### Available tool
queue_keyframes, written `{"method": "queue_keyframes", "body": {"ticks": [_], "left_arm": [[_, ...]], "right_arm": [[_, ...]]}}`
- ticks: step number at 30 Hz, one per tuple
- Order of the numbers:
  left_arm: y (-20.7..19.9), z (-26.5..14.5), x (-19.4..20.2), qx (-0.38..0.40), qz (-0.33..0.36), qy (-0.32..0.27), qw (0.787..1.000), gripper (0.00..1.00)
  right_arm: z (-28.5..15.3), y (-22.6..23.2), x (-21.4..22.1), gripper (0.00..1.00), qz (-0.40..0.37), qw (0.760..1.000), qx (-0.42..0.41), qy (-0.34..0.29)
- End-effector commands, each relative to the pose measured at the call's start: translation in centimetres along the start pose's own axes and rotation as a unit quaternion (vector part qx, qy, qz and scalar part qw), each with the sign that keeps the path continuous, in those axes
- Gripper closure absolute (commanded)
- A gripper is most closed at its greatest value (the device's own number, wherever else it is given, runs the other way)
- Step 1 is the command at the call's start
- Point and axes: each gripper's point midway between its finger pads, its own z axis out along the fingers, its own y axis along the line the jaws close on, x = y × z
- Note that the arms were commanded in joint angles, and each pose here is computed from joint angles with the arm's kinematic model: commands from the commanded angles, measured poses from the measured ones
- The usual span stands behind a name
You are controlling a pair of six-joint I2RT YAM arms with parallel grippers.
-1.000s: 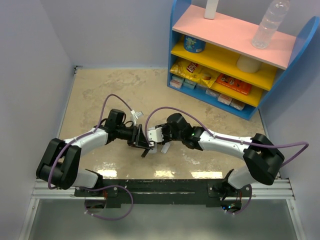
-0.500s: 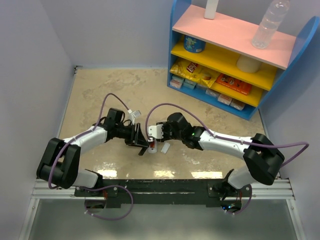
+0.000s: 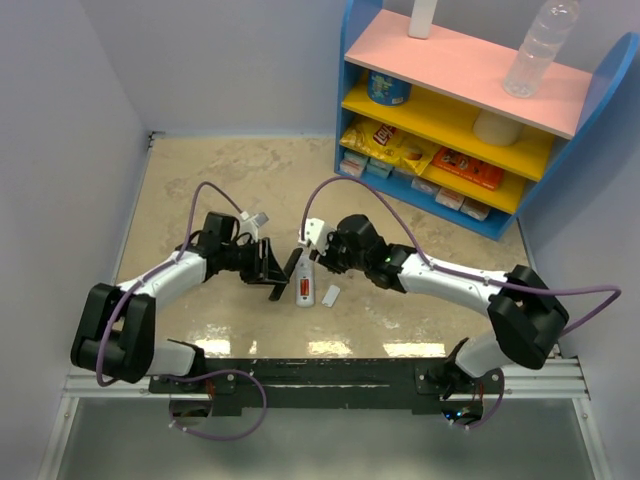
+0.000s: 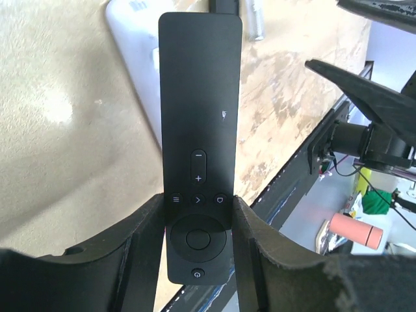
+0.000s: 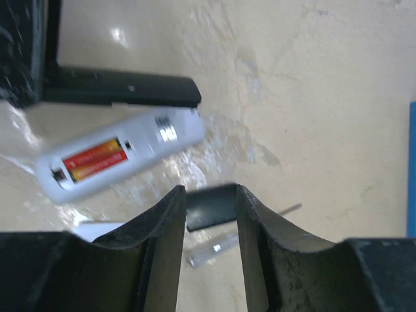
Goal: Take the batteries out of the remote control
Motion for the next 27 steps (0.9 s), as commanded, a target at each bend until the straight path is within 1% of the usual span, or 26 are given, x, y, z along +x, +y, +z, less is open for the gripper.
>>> {"method": "queue_keyframes", "body": {"ticks": [1, 2, 4, 5, 6, 7, 8, 9, 10, 11, 12, 13, 14, 16, 17, 19, 20, 21, 23, 27], "left_arm": [[-2.6, -1.5, -2.5, 0.03, 0.051, -0.05, 0.997, 1.0], [-3.0, -1.7, -2.5, 0.036, 0.054, -0.053, 0.996, 1.0], [-3.1, -1.7, -2.3, 0.043, 0.054, -0.057, 0.996, 1.0], [-3.4, -1.8, -2.1, 0.053, 0.057, -0.055, 0.995, 1.0], [-3.6, -1.8, -2.0, 0.059, 0.057, -0.053, 0.995, 1.0], [-3.9, -1.8, -2.0, 0.066, 0.061, -0.054, 0.995, 1.0], [-4.3, -2.0, -1.7, 0.078, 0.062, -0.049, 0.994, 1.0], [-4.5, -2.0, -1.6, 0.082, 0.063, -0.048, 0.993, 1.0], [-4.8, -2.2, -1.4, 0.09, 0.062, -0.044, 0.993, 1.0], [-4.9, -2.3, -1.1, 0.093, 0.059, -0.042, 0.993, 1.0], [-5.0, -2.4, -1.0, 0.093, 0.057, -0.039, 0.993, 1.0], [-4.8, -2.3, -0.4, 0.092, 0.048, -0.027, 0.994, 1.0], [-4.7, -2.4, -0.2, 0.089, 0.044, -0.023, 0.995, 1.0], [-4.4, -2.4, 0.4, 0.082, 0.03, -0.01, 0.996, 1.0], [-4.3, -2.4, 0.7, 0.081, 0.026, -0.005, 0.996, 1.0], [-4.4, -2.6, 1.1, 0.08, 0.02, 0.004, 0.997, 1.0], [-4.4, -2.6, 1.1, 0.079, 0.02, 0.005, 0.997, 1.0], [-4.5, -2.8, 1.1, 0.079, 0.02, 0.005, 0.997, 1.0], [-4.9, -3.0, 1.0, 0.08, 0.023, 0.004, 0.997, 1.0], [-5.5, -3.5, 0.9, 0.082, 0.023, 0.003, 0.996, 1.0]], "right_arm": [[-0.6, -0.1, -7.4, 0.63, 0.161, 0.981, -0.044, -0.094], [-1.0, 0.4, -8.4, 0.64, 0.181, 0.975, -0.061, -0.109], [-1.5, 0.6, -10.0, 0.63, 0.26, 0.953, -0.068, -0.136], [-2.0, 0.6, -10.8, 0.62, 0.315, 0.935, -0.071, -0.146], [-2.0, -0.3, -10.9, 0.62, 0.35, 0.924, -0.046, -0.149], [-2.0, -0.5, -10.9, 0.61, 0.38, 0.913, -0.04, -0.141], [-1.5, -0.5, -10.5, 0.59, 0.41, 0.904, -0.035, -0.118], [-1.9, -1.0, -11.8, 0.58, 0.397, 0.909, -0.041, -0.121], [-1.9, -0.5, -10.7, 0.58, 0.373, 0.922, -0.043, -0.095], [-2.0, -0.5, -10.7, 0.58, 0.318, 0.941, -0.049, -0.103], [-2.5, 0.1, -10.5, 0.58, 0.289, 0.948, -0.066, -0.114], [-2.7, -0.5, -11.1, 0.58, 0.26, 0.954, -0.055, -0.14], [-2.8, -1.1, -11.0, 0.58, 0.195, 0.968, -0.044, -0.153], [-3.7, -0.6, -10.8, 0.56, 0.11, 0.978, -0.055, -0.171], [-4.1, -0.8, -10.8, 0.56, 0.037, 0.982, -0.052, -0.18], [-5.0, 0.5, -10.4, 0.55, -0.031, 0.976, -0.076, -0.2], [-5.2, 0.7, -10.3, 0.55, -0.089, 0.971, -0.076, -0.209], [-5.2, 1.4, -9.5, 0.54, -0.114, 0.967, -0.088, -0.21], [-6.0, 2.1, -9.8, 0.53, -0.169, 0.953, -0.096, -0.233], [-5.6, 3.1, -9.3, 0.5, -0.221, 0.941, -0.121, -0.226]]}}
